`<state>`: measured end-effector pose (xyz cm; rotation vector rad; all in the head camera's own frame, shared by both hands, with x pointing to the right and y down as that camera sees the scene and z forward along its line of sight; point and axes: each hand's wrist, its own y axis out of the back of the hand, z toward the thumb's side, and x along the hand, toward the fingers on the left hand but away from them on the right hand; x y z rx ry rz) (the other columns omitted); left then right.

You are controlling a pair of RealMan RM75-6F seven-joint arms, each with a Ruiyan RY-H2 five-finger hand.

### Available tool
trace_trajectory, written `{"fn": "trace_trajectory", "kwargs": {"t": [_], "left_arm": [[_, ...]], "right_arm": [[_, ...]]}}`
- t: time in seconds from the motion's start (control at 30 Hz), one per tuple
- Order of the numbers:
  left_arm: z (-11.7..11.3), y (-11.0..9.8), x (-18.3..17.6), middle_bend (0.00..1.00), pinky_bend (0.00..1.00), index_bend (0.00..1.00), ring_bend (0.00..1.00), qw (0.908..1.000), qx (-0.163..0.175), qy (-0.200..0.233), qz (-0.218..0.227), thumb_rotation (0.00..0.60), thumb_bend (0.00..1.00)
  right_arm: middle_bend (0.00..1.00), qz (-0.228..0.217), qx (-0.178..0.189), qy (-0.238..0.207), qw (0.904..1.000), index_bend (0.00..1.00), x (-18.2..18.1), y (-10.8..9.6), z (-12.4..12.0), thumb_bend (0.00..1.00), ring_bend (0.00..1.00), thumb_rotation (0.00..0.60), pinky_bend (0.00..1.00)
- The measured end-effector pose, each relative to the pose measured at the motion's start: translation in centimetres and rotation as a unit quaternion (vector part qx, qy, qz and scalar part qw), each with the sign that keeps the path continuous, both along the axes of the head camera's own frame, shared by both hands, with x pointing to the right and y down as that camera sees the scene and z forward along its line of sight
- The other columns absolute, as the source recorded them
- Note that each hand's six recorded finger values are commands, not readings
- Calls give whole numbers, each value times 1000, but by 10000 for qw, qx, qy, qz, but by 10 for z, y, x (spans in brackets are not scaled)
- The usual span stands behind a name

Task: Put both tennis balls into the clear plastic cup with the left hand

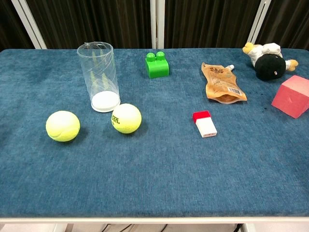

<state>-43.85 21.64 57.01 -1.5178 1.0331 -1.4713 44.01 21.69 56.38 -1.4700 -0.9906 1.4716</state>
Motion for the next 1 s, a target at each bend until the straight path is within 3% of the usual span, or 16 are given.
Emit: {"fn": "trace_trajectory", "kwargs": {"t": [0.27, 0.57, 0.8, 1.0], "left_arm": [[1, 1, 3, 0, 0, 0, 0, 10000, 21, 32, 68, 600, 63], [-2, -2, 39, 36, 17, 15, 0, 9942, 341, 314, 974, 600, 63], [25, -14, 88, 75, 99, 52, 1, 9857, -98, 915, 1414, 600, 64], [61, -21, 129, 75, 105, 54, 1, 9760, -617, 1029, 1817, 600, 63]], "right_arm": [[0, -17, -46, -4, 10000, 0, -1, 0, 1, 179, 0, 600, 0], [0, -35, 188, -202, 9996, 0, 0, 0, -6, 186, 0, 600, 0], [0, 33, 124, -243, 9996, 0, 2, 3, -5, 193, 0, 600, 0], [0, 146, 77, -301, 9994, 0, 8, 4, -7, 201, 0, 600, 0]]}}
